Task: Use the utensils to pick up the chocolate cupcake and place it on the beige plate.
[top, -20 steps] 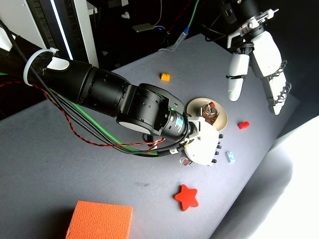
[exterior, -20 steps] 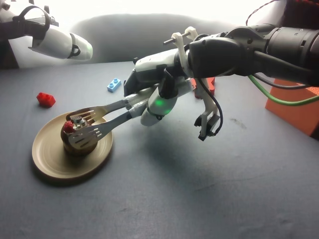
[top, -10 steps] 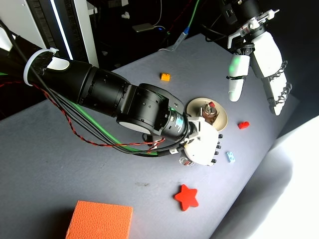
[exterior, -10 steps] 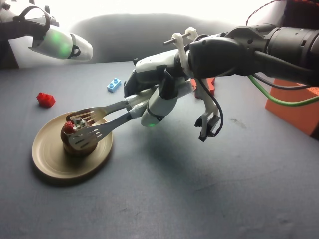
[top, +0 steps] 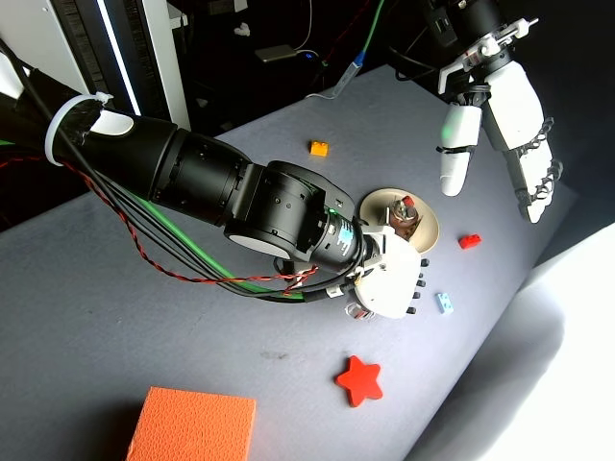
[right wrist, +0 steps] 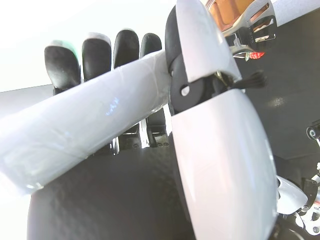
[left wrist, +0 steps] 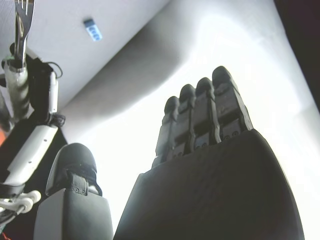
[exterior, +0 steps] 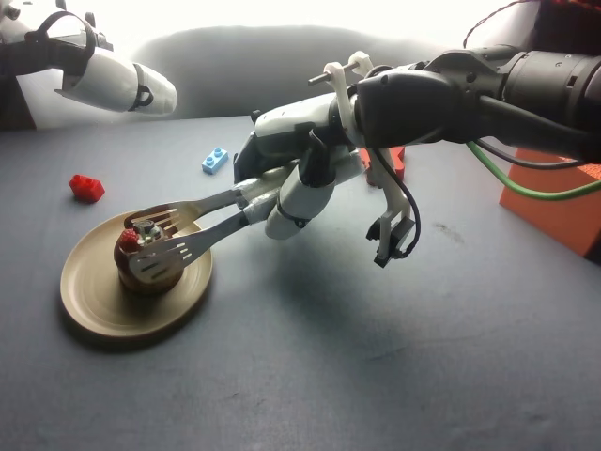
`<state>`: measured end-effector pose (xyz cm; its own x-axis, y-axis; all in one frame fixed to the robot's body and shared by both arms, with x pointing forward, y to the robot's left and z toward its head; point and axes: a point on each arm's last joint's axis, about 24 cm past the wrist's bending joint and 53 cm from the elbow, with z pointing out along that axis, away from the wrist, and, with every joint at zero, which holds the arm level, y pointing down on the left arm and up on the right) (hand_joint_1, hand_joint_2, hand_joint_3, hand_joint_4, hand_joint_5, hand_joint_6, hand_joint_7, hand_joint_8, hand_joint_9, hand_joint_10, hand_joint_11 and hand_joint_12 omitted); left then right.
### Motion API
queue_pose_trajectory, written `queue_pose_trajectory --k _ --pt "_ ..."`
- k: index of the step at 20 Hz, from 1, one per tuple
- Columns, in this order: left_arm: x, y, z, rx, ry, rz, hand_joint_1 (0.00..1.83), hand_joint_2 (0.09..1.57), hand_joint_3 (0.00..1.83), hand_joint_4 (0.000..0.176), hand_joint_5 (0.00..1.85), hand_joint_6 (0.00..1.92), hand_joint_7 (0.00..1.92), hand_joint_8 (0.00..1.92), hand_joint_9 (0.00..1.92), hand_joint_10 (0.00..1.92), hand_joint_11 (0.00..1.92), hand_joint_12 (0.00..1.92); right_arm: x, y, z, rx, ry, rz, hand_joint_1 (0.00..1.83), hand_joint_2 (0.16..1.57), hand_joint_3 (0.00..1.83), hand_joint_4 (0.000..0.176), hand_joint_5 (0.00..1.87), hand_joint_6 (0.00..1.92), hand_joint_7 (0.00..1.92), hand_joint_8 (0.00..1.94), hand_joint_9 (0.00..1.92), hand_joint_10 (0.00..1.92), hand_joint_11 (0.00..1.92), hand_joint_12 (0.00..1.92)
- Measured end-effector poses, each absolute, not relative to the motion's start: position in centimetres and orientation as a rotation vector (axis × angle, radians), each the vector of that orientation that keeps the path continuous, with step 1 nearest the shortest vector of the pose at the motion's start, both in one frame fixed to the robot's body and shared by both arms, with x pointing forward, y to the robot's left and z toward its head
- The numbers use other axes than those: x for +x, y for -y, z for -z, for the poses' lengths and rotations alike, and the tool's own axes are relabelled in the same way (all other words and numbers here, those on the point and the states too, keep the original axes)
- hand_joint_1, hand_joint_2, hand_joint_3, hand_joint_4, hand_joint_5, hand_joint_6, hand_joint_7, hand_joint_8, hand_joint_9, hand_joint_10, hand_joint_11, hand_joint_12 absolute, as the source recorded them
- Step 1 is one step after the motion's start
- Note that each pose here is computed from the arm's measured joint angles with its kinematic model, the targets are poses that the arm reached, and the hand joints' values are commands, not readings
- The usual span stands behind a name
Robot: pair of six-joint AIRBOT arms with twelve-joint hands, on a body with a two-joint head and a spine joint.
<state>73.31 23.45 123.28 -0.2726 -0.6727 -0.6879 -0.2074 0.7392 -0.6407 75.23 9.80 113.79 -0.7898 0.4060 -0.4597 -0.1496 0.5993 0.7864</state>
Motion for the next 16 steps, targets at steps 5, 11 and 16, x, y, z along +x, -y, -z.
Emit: queue_pose_trajectory --k 5,11,16 --pt "73.30 -23.44 -123.23 -0.688 -1.832 0.525 0.17 1.14 0.00 0.000 0.05 0.00 0.05 0.00 0.01 0.00 0.00 0.01 75.29 -9.66 -113.80 0.204 -2.205 -1.161 1.33 1.25 0.00 0.000 0.67 1.32 0.71 1.41 0.68 1.63 0.60 1.76" --pt "73.32 -23.52 -123.21 -0.690 -1.832 0.525 0.16 1.14 0.00 0.000 0.04 0.00 0.05 0.00 0.01 0.00 0.00 0.00 75.38 -9.40 -113.77 0.207 -2.206 -1.157 1.33 1.25 0.00 0.000 0.68 1.21 0.73 1.43 0.68 1.70 0.52 1.86" --pt "73.32 -23.52 -123.21 -0.691 -1.832 0.525 0.18 1.14 0.00 0.000 0.06 0.00 0.07 0.01 0.04 0.01 0.03 0.02 75.37 -9.43 -113.76 0.207 -2.206 -1.157 1.33 1.24 0.00 0.000 0.74 1.17 0.74 1.40 0.67 1.67 0.55 1.86"
